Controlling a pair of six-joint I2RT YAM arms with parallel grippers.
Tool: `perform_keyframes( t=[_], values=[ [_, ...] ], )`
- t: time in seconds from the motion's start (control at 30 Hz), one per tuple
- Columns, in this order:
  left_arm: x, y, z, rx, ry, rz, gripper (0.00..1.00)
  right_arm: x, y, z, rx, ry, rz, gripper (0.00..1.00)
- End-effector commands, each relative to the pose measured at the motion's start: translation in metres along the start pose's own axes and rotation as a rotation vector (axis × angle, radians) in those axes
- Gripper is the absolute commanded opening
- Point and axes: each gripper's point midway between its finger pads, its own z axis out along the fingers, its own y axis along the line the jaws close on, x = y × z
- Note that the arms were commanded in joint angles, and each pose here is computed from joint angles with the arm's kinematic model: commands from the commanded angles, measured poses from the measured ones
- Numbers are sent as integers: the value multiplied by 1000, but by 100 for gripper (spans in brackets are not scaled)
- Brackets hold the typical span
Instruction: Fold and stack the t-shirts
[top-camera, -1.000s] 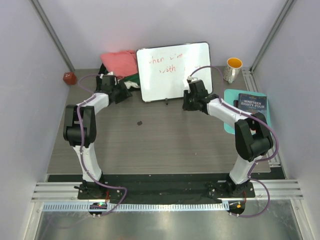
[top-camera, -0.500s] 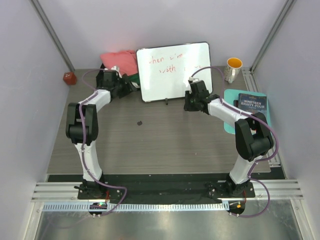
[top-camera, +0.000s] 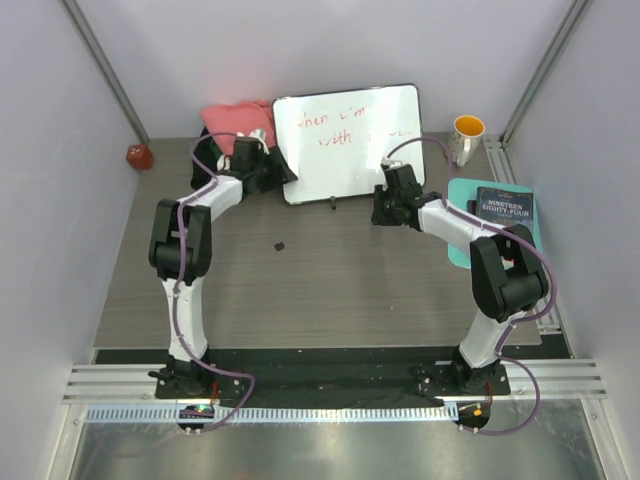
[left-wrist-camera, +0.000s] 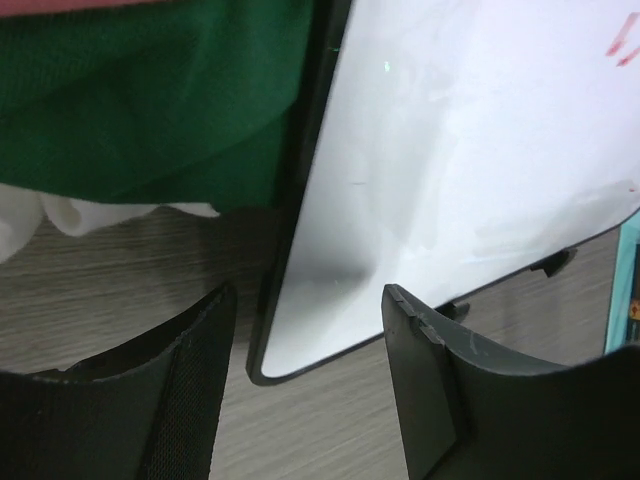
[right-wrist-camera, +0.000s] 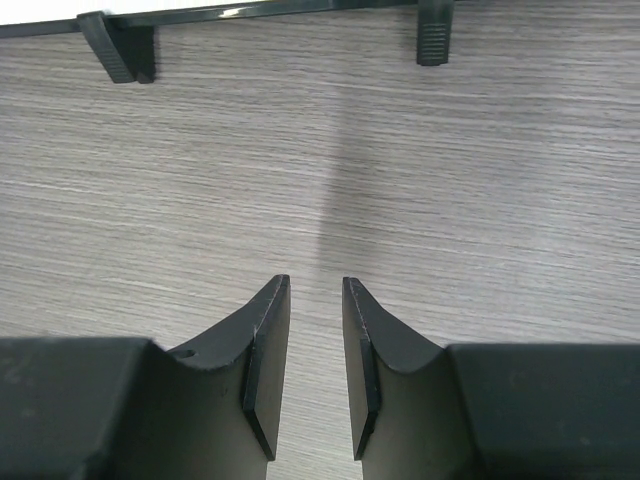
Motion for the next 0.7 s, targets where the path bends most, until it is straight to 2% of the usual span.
perform_keyframes(
  t=[0.0,0.07,0.17,0.27,0.33,0.37,0.43,0.47,0.67],
  values=[
    [-7,8,19,-25,-27,4,61,-14,-5,-9,-10,-56,-2,33],
    [-1,11,28,-37,-19,4,60,-14,-9,-11,-7,-59,2,33],
    [0,-6,36,-4,-17,24,60,-15,-11,-11,-5,-61,8,33],
    [-6,-36,46,48,-28,63,59,-17,-3,-13,-46,-57,12,33],
    [6,-44,57,55,13,83,60,-18,-3,-16,-46,-63,14,33],
    [-6,-59,57,80,-9,97,59,-18,-3,-17,-44,-67,13,33],
    [5,-64,66,87,29,108,59,-16,-6,-18,-37,-67,18,33],
    [-2,-73,66,100,17,116,59,-15,-8,-18,-34,-67,19,33],
    [5,-80,68,93,17,130,60,-17,-14,-21,-22,-87,34,33]
  ],
)
